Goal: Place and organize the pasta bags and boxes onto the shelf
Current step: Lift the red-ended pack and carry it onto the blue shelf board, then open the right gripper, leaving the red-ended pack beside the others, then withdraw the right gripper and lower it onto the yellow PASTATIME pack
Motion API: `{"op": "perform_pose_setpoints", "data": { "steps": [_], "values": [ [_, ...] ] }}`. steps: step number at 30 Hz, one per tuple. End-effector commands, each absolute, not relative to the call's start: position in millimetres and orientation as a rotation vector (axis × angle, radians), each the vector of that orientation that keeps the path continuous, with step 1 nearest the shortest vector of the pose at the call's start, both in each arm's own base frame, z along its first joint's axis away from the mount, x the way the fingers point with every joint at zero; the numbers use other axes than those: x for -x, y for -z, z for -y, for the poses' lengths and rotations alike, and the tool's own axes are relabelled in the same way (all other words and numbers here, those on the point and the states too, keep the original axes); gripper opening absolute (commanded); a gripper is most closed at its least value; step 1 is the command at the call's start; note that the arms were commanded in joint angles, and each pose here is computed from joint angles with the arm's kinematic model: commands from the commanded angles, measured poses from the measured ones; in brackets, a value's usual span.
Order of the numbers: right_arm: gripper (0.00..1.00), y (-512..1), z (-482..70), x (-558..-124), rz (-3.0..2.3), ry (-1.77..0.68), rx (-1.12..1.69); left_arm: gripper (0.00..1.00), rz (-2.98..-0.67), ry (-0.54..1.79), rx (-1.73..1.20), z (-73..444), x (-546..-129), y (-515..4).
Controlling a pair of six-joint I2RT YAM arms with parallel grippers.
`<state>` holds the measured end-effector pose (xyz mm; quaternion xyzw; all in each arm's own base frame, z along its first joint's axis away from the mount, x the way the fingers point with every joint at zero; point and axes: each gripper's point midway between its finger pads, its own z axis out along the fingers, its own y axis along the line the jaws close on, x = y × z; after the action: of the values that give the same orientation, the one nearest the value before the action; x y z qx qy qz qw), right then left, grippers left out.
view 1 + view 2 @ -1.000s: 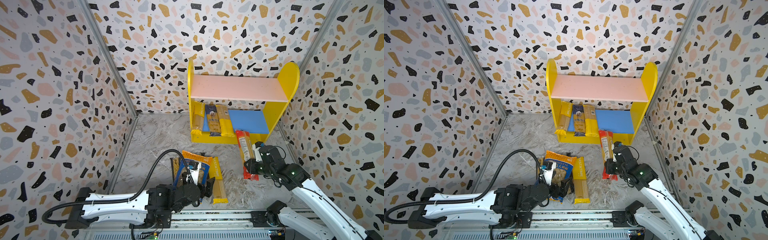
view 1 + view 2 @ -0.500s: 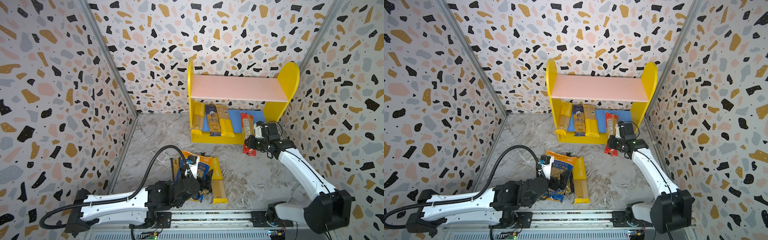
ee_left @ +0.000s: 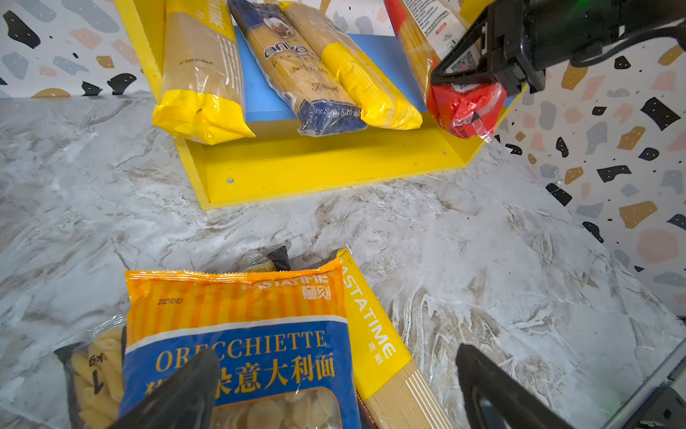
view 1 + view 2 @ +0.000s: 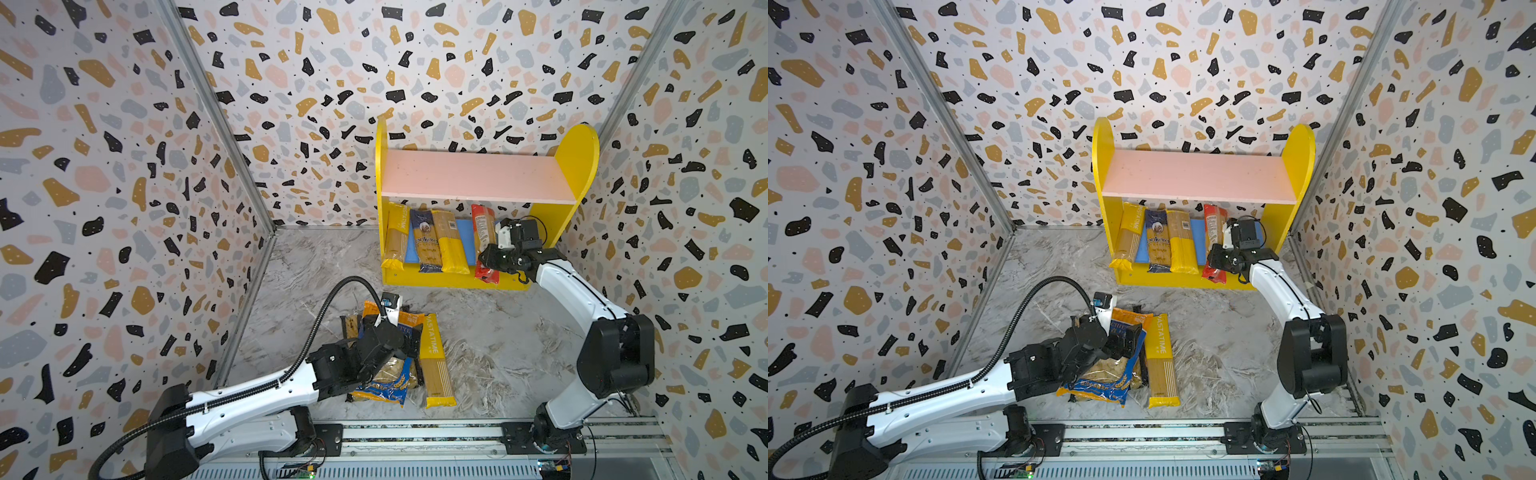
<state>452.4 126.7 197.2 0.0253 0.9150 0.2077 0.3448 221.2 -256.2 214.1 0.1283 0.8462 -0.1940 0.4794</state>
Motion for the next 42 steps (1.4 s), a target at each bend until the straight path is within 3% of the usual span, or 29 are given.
{"op": "perform_pose_setpoints", "data": {
  "steps": [1, 10, 22, 28, 35, 42],
  "values": [
    [0.23, -281, -134, -485, -2.109, -0.567, 0.032, 1.00, -2.016, 0.520, -0.311, 262, -229, -233],
    [0.39, -266, -140, -496, -2.139, -0.604, 0.027, 1.00, -2.042, 0.513, -0.301, 254, -235, -221],
    [0.67, -273, -132, -472, -2.145, -0.586, 0.003, 0.99, -2.042, 0.544, -0.255, 241, -228, -223],
    [0.74, -274, -118, -433, -2.153, -0.536, -0.018, 1.00, -2.044, 0.568, -0.219, 229, -222, -224],
    [0.76, -257, -115, -361, -2.230, -0.501, -0.022, 1.00, -2.067, 0.580, -0.165, 208, -210, -219],
    [0.81, -220, -178, -266, -2.331, -0.607, 0.108, 1.00, -2.106, 0.591, -0.047, 176, -196, -200]
  ]
}}
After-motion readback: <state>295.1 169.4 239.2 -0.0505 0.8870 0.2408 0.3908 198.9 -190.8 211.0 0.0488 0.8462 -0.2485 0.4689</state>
